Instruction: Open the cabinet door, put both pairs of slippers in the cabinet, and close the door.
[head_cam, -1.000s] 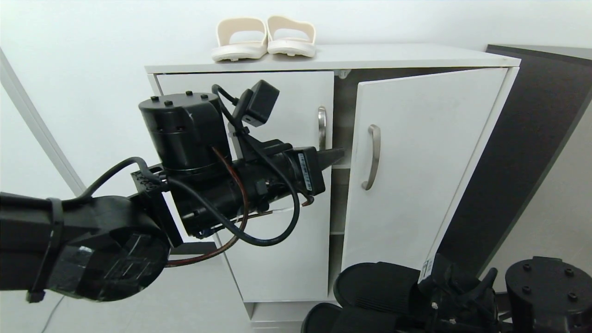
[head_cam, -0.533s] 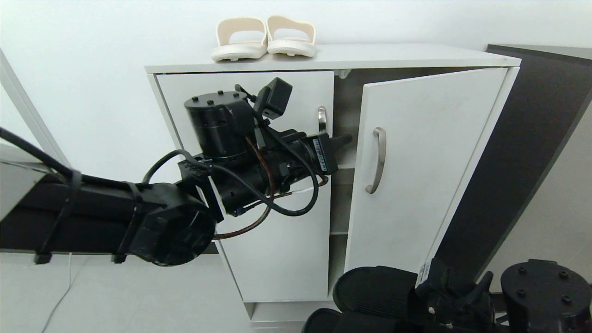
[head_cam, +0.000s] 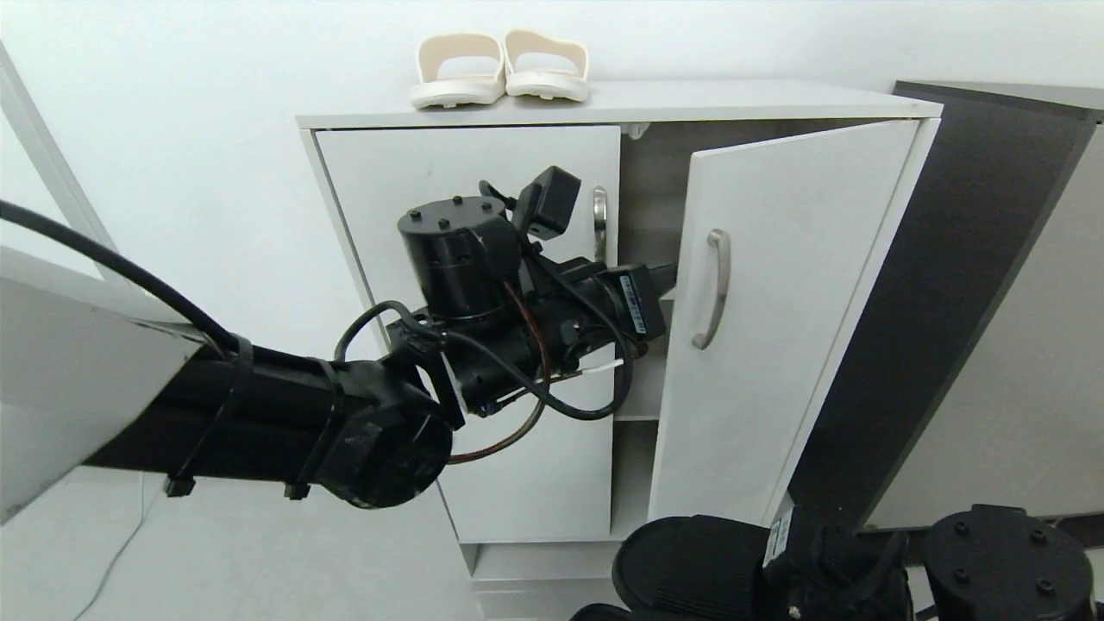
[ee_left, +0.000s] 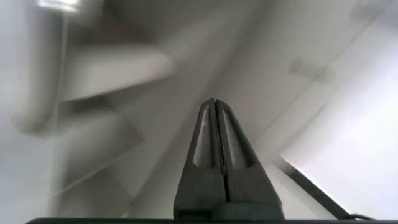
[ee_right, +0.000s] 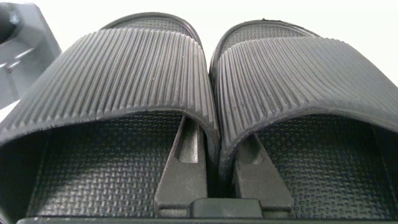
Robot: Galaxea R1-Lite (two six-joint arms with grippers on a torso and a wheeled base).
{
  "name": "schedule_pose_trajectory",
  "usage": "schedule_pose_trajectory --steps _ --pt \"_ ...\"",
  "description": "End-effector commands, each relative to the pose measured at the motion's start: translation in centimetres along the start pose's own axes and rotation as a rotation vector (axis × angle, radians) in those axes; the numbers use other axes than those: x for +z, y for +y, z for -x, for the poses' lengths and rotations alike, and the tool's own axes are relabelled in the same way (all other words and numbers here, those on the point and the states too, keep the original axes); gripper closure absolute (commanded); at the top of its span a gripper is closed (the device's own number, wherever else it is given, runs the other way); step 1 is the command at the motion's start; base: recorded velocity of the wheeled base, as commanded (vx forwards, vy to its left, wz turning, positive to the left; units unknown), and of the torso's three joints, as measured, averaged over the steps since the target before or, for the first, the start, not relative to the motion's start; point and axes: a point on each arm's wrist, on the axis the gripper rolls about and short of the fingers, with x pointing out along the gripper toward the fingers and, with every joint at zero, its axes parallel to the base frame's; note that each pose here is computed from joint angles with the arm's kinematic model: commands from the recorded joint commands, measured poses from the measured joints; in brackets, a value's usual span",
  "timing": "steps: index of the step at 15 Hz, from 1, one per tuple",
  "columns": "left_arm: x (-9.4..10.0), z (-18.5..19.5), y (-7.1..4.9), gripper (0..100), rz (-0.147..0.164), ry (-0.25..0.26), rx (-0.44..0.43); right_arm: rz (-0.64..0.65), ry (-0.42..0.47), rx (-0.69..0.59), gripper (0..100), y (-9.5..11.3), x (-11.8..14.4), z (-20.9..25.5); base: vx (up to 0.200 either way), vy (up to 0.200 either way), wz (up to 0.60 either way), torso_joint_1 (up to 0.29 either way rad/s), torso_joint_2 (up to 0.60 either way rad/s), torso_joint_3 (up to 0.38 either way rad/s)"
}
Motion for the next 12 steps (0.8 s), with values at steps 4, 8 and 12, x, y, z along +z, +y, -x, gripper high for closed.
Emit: schedule_pose_trajectory --steps 4,8,12 --pt "-2.3 -0.4 -4.6 100 0.007 0.001 -0.130 0.005 0.020 0.017 100 0.4 -0.5 0.1 -0.050 0.000 0.00 -0.002 0.00 -0.001" --pt "0.6 2.7 -2.1 100 -0.019 -0.060 0.011 -0.030 -0.012 -0.082 100 -1.5 0.2 -1.2 0.000 0.000 0.00 0.000 0.00 0.000" --pt "3.4 13.4 0.4 100 -0.112 -0.120 0.442 -0.105 -0.106 -0.561 100 -7.3 2.4 -4.2 0.000 0.000 0.00 0.000 0.00 0.000"
